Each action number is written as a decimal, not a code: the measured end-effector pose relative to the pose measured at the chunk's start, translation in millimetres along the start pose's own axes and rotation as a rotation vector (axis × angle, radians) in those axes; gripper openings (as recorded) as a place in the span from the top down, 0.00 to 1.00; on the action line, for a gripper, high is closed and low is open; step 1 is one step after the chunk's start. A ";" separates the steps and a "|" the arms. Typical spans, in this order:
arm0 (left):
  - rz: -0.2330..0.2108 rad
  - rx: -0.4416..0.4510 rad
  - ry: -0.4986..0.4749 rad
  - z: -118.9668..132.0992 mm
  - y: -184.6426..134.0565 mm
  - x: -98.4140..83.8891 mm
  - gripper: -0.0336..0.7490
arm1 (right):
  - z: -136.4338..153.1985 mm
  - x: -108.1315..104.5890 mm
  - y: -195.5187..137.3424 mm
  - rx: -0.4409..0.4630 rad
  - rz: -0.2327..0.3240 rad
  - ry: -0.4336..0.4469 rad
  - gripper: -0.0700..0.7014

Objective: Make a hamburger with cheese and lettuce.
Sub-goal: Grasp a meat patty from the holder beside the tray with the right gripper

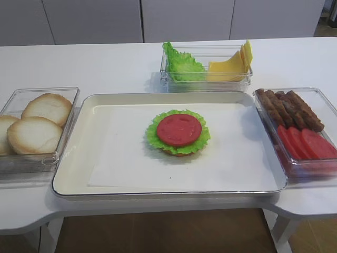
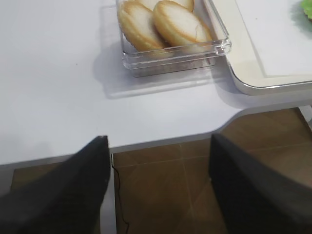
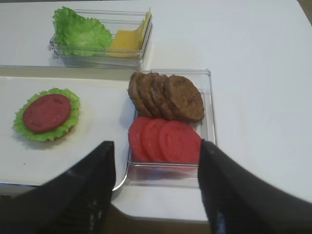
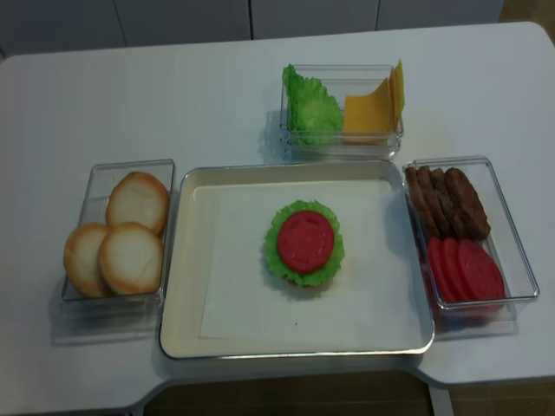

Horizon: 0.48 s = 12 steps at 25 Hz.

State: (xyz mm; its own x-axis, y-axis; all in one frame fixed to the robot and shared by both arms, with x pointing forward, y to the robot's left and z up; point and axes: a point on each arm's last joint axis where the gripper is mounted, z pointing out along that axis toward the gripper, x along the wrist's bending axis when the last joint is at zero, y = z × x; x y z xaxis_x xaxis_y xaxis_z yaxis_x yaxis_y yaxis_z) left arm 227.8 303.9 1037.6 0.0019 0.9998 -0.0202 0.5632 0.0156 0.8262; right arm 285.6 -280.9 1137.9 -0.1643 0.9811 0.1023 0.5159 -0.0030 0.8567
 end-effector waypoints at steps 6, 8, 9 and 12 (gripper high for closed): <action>0.000 0.000 0.000 0.0 0.0 0.0 0.36 | 16.3 0.5 19.8 0.009 -0.004 0.042 0.38; 0.000 0.000 0.000 0.0 0.0 0.0 0.36 | 20.6 0.2 25.1 0.013 0.005 0.047 0.39; 0.000 0.000 0.000 0.0 0.0 0.0 0.36 | 22.0 -0.2 26.8 0.011 0.006 0.046 0.39; 0.000 0.000 0.000 0.0 0.0 0.0 0.36 | 23.6 -0.7 34.5 0.003 0.007 0.044 0.39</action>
State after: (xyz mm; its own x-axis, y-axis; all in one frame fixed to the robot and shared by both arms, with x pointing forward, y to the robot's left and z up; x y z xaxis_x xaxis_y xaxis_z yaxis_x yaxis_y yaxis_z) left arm 227.8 303.9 1037.6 0.0019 0.9998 -0.0202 0.5632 0.0156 0.8262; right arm 323.3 -277.1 1155.4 -0.1978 0.9715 0.1303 0.5195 -0.0088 0.8544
